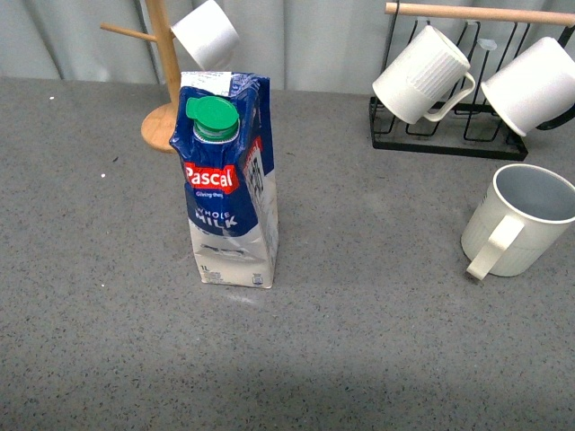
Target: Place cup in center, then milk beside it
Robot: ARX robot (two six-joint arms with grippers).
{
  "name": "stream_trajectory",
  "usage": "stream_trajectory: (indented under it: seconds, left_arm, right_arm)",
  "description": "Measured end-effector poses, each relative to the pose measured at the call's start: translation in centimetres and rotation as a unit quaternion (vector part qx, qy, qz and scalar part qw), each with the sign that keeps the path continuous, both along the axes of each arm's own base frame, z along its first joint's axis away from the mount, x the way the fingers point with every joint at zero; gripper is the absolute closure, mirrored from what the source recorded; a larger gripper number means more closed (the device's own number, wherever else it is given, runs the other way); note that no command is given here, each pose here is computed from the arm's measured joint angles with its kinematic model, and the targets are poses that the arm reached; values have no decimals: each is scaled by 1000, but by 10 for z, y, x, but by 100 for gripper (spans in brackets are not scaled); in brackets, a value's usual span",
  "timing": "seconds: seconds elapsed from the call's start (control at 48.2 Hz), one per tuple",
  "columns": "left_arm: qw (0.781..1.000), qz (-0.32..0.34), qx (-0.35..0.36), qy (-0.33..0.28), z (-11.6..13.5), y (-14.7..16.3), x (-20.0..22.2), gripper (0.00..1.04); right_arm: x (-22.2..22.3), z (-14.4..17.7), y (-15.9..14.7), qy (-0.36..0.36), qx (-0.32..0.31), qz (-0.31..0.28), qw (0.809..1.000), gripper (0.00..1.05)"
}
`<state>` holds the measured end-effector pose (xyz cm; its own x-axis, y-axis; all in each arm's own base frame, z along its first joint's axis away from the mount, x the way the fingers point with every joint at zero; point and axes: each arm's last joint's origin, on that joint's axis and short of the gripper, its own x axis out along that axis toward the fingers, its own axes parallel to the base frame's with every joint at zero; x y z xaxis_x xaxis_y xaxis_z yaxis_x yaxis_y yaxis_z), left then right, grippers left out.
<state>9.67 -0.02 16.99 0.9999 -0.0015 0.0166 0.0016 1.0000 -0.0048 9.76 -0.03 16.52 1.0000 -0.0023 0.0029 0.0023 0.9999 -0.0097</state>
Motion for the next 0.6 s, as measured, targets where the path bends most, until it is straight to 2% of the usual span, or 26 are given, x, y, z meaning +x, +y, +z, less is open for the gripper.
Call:
stream_trajectory:
  seconds: [0.601]
  left_arm:
    - [1000, 0, 0, 0, 0, 0, 0, 6]
  right_arm:
    - [0, 0, 0, 0, 0, 0, 1000, 9]
